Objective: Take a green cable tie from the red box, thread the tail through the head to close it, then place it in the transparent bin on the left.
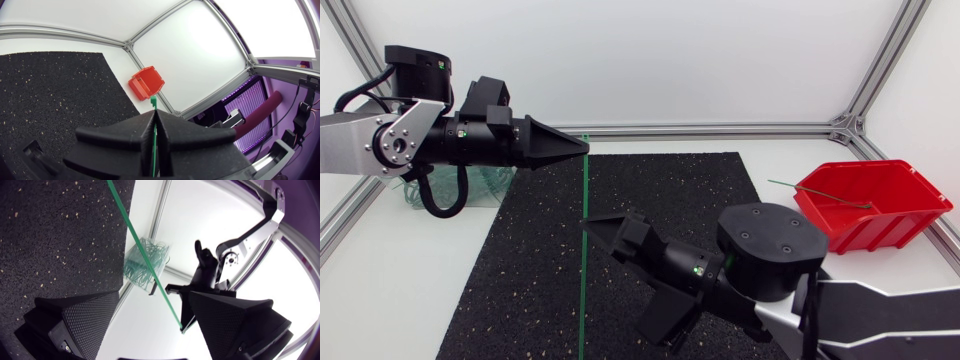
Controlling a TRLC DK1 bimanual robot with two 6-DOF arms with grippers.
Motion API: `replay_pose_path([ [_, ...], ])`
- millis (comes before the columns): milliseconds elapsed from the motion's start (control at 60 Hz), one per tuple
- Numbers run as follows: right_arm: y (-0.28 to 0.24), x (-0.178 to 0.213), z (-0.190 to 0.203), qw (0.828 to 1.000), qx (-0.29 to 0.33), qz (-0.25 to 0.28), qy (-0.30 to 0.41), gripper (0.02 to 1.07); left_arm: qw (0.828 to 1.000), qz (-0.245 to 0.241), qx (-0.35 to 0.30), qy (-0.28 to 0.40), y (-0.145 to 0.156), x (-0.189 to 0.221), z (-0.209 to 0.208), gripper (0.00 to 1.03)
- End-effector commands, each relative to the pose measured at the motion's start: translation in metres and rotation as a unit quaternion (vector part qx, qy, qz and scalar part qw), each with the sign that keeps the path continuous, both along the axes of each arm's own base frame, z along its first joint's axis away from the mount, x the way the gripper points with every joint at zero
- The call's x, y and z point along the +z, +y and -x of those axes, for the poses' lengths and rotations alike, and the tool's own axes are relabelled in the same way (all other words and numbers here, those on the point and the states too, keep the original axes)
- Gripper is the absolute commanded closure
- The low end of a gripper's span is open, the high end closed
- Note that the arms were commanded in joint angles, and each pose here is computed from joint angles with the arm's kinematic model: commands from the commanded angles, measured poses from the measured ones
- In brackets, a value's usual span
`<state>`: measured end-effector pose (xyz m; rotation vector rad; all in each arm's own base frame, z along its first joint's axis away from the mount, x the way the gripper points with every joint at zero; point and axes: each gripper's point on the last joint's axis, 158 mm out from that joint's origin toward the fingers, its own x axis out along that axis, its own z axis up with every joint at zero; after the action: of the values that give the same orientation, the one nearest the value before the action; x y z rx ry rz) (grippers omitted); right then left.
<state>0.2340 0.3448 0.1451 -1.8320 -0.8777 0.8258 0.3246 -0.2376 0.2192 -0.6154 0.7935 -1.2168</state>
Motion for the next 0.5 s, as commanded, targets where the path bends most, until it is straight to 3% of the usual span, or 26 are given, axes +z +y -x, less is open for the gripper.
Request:
replay_pose_path([
  [0,-0.002,-0.019,0.012,0.998,0.046,0.039,-0.036,0.05,1.0,0.0,-0.01,-0.008,-0.005,0.003,-0.004,1.0],
  [183,0.009,-0.017,0.035,0.992,0.112,0.033,-0.049,0.05,1.0,-0.005,-0.013,0.008,-0.007,-0.012,-0.007,1.0],
  [483,0.023,-0.043,0.054,0.988,0.142,0.053,-0.033,0.06,1.0,-0.009,-0.014,0.019,-0.007,-0.023,-0.01,1.0],
])
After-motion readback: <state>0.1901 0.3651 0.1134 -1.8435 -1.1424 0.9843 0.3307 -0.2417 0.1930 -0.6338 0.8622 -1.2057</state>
